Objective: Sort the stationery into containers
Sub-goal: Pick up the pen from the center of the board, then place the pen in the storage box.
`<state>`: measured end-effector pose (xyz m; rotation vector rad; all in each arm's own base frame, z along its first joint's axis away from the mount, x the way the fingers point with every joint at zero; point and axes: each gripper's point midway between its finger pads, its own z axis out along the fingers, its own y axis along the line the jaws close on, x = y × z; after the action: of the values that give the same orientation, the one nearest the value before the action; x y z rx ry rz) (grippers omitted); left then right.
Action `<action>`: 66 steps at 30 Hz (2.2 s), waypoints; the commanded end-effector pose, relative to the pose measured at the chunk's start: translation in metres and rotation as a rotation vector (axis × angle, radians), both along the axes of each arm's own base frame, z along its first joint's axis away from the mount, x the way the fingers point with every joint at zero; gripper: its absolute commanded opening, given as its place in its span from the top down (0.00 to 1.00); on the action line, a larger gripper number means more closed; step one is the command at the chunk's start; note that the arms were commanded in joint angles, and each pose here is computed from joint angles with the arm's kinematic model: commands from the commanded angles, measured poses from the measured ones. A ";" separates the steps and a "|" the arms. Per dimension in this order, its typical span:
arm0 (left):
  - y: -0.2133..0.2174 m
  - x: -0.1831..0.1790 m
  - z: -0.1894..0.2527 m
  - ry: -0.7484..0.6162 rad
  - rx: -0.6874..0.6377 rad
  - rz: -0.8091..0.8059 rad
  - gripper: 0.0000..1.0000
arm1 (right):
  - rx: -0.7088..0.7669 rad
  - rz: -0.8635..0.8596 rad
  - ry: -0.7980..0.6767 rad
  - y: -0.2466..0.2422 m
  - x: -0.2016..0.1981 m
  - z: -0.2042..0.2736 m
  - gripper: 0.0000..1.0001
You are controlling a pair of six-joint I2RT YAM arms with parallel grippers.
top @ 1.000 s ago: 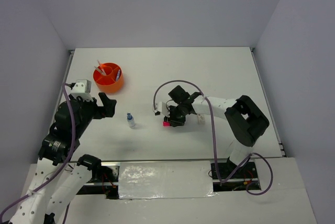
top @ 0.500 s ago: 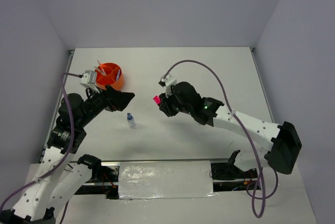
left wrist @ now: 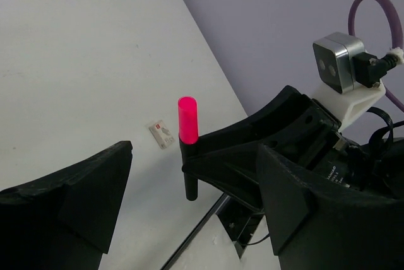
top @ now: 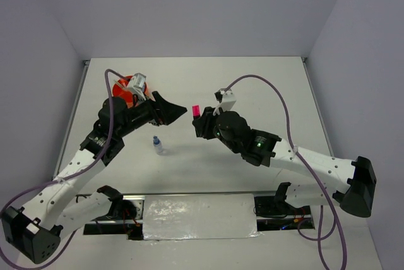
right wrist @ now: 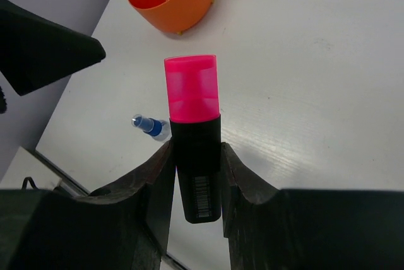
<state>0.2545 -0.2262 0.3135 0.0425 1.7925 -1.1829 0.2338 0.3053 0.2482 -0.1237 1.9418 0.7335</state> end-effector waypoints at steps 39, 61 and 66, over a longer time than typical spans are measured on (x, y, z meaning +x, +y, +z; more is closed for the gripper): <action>0.125 0.210 0.029 -0.075 0.682 1.195 1.00 | 0.080 -0.154 -0.153 -0.105 -0.035 0.029 0.00; 0.223 0.325 -0.076 -0.059 0.883 1.456 1.00 | 0.047 0.045 -0.143 -0.095 -0.062 0.013 0.00; 0.232 0.319 -0.090 -0.033 0.882 1.483 1.00 | 0.024 0.041 -0.139 -0.093 -0.059 0.005 0.00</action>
<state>0.5730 -0.0009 0.2187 -0.5833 1.5912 0.6652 0.1723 0.2090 0.2400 -0.1959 1.8410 0.7374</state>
